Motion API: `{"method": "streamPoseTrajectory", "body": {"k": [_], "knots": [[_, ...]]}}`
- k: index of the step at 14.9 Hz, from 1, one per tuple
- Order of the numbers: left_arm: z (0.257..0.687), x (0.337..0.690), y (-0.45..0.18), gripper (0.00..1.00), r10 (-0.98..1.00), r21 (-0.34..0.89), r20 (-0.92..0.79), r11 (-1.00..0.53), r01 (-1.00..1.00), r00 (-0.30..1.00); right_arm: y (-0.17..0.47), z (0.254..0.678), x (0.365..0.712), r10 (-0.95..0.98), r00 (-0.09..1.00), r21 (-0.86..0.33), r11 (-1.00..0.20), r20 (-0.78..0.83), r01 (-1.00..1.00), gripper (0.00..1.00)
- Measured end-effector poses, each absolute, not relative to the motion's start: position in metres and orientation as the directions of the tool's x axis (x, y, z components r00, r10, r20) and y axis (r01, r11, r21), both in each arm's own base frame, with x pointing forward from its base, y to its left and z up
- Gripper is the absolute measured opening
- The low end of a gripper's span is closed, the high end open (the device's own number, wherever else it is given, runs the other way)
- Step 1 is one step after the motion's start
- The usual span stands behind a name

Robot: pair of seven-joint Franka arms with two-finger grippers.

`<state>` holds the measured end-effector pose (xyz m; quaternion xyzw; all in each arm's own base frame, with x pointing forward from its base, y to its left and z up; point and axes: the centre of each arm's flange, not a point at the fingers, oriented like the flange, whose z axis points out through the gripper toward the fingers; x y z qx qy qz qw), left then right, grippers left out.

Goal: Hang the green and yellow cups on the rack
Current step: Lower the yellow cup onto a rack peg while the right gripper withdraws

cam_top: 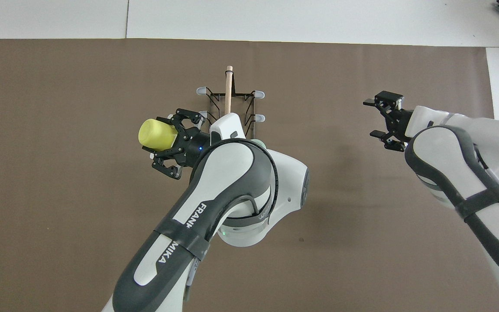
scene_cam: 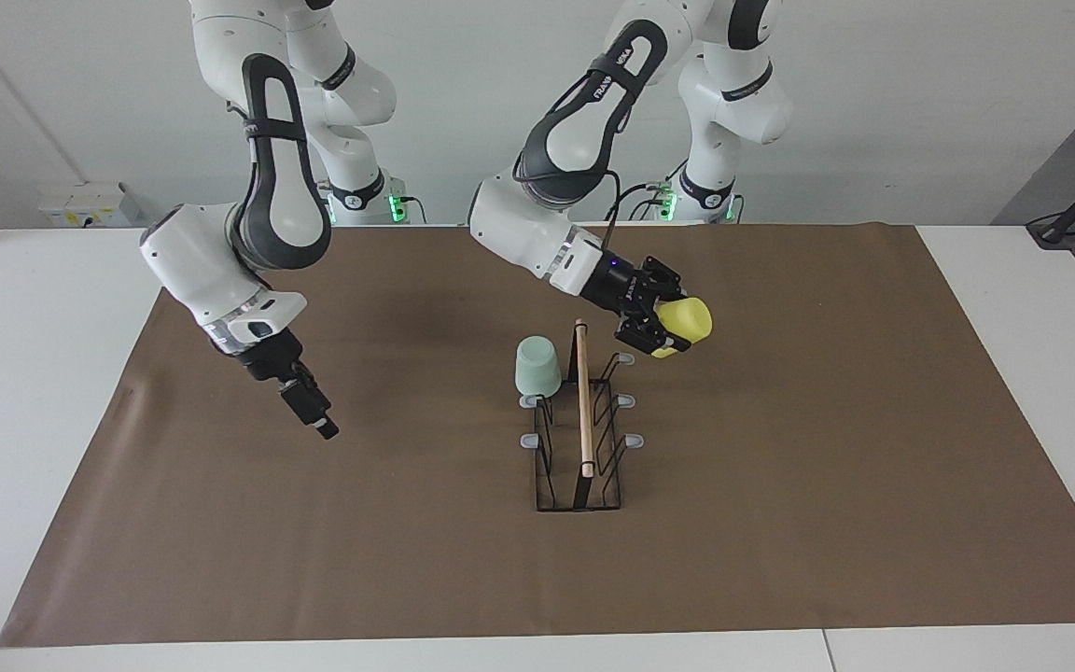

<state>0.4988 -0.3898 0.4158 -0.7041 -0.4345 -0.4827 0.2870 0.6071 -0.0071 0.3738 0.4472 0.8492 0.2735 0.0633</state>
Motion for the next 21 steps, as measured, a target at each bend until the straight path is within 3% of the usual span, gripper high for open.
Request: {"method": "streamPoseTrajectory", "body": {"k": [3, 10, 13, 16, 21], "knots": [[0.408, 0.501, -0.394, 0.70, 0.338, 0.015, 0.926, -0.477, 0.879, 0.168, -0.023, 0.405, 0.619, 0.797, -0.593, 0.431, 0.499, 0.112, 0.752, 1.00], [0.393, 0.502, -0.402, 0.70, 0.363, 0.019, 0.912, -0.503, 0.864, 0.192, 0.012, 0.483, 0.617, 0.966, -0.225, 0.196, 0.198, 0.129, 0.960, 1.00], [0.390, 0.502, -0.404, 0.70, 0.375, 0.028, 0.908, -0.502, 0.865, 0.188, 0.018, 0.503, 0.612, 0.989, -0.046, 0.139, 0.026, 0.144, 0.990, 1.00], [0.382, 0.495, -0.408, 0.70, 0.369, 0.015, 0.906, -0.515, 0.857, 0.207, 0.019, 0.516, 0.601, 0.966, 0.200, 0.041, -0.209, 0.161, 0.977, 1.00], [0.376, 0.484, -0.418, 0.70, 0.360, 0.006, 0.907, -0.535, 0.845, 0.221, 0.019, 0.542, 0.586, 0.748, 0.660, -0.095, -0.654, 0.070, 0.751, 1.00]]}}
